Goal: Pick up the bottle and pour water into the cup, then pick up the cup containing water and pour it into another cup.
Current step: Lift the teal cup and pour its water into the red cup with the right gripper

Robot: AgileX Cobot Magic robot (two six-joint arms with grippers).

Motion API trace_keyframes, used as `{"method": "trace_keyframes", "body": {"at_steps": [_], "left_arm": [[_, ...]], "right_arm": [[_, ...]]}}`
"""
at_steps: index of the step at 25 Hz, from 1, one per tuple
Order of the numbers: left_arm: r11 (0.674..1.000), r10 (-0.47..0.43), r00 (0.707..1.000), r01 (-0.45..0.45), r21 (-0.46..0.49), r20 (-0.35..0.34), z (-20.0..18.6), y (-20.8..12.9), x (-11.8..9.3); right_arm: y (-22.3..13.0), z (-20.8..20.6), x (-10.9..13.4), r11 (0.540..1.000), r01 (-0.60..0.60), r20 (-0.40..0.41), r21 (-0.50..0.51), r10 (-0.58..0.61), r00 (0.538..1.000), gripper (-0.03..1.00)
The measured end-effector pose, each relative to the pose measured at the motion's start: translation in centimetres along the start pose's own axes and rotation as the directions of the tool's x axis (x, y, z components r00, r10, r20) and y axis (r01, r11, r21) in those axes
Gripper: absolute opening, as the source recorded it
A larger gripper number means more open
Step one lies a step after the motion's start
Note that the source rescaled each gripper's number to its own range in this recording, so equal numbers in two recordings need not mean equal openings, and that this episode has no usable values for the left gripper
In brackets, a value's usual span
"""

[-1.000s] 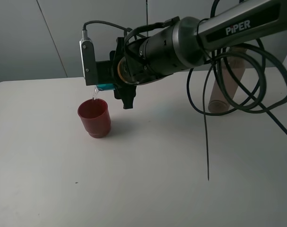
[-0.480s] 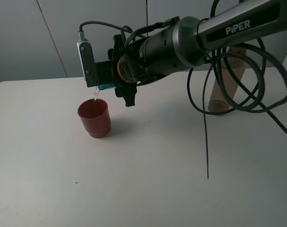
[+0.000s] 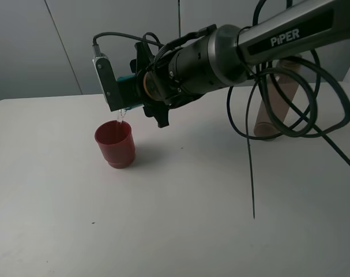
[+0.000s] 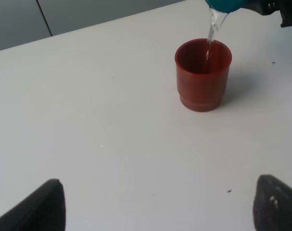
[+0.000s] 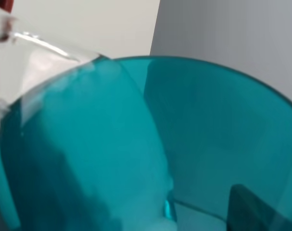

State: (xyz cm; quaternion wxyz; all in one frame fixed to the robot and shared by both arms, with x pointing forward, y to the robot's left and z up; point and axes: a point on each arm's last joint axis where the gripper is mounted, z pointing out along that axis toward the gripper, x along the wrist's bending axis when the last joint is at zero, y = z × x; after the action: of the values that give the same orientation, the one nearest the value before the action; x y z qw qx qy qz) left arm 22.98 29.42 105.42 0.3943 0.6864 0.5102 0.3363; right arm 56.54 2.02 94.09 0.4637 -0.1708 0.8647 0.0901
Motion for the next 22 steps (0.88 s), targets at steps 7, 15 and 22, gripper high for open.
{"method": "trace_keyframes", "body": {"at_steps": [7,15,22], "left_arm": [[1.0,0.0,1.0,0.0,0.0,0.0,0.0,0.0,0.0],[1.0,0.0,1.0,0.0,0.0,0.0,0.0,0.0,0.0],[1.0,0.0,1.0,0.0,0.0,0.0,0.0,0.0,0.0]], "right_arm": [[1.1,-0.2,0.2,0.999,0.042,0.026,-0.017,-0.041,0.999,0.05],[1.5,-0.3,0.0,0.996,0.085,0.056,-0.032,-0.083,0.995,0.05],[1.5,-0.3,0.0,0.994,0.1,0.062,-0.033,-0.098,0.993,0.05]]}}
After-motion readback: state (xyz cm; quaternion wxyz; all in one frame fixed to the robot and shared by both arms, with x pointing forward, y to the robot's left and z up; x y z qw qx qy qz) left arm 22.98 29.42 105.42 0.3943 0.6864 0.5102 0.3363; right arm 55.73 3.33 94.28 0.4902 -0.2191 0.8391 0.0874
